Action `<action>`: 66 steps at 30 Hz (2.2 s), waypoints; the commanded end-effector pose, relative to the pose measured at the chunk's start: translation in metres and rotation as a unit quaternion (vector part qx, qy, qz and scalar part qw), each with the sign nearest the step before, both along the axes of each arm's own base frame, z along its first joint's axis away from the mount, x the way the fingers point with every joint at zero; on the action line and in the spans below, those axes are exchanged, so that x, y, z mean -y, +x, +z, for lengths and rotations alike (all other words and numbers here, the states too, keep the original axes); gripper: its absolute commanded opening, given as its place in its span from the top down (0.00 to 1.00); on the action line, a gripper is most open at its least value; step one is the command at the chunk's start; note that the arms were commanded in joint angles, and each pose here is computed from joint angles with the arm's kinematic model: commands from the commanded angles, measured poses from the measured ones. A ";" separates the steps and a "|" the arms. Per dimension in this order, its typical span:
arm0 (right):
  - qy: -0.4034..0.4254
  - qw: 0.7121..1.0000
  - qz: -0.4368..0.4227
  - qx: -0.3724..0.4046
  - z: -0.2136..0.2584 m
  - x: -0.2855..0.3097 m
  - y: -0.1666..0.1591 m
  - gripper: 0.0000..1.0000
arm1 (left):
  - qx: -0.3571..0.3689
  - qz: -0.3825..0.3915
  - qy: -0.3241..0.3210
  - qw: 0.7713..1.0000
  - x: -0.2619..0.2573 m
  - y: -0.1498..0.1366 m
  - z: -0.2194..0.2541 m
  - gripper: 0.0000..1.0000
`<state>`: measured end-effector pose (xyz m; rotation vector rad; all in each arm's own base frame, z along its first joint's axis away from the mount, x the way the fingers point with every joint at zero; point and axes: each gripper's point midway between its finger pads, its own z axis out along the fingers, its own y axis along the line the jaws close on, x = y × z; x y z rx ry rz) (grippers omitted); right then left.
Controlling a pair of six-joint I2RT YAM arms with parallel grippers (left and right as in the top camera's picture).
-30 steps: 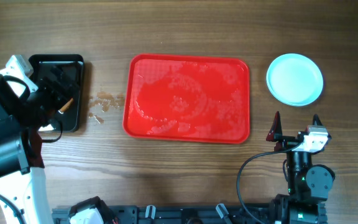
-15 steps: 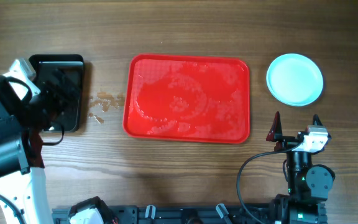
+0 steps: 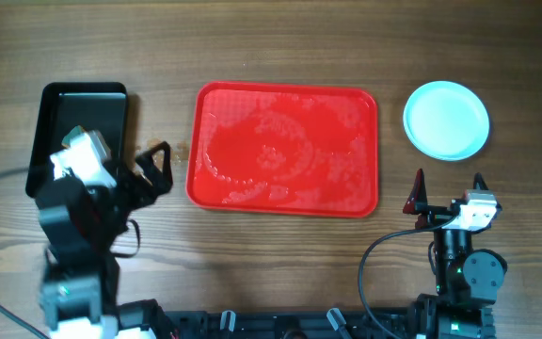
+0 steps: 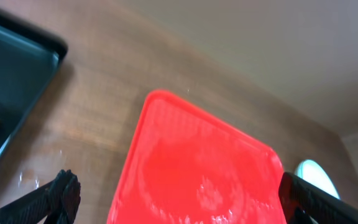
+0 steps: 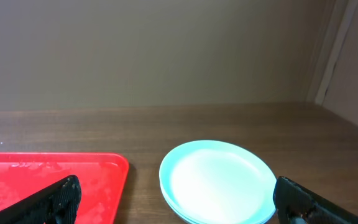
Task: Clean dirty plates on tray and stack at the side
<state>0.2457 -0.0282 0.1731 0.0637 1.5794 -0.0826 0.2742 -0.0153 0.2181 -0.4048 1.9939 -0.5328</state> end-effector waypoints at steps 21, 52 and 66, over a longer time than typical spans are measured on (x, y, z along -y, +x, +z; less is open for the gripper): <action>0.000 1.000 -0.008 0.006 0.002 0.003 -0.001 0.00 | 0.201 0.040 0.125 0.971 -0.004 -0.027 -0.056 0.00; 0.000 1.000 -0.008 0.006 0.002 0.003 -0.001 0.00 | 0.201 0.005 0.285 0.937 -0.008 -0.028 -0.062 0.00; 0.000 1.000 -0.008 0.006 0.002 0.003 -0.001 0.00 | 0.200 0.008 0.284 0.938 -0.009 -0.028 -0.062 0.00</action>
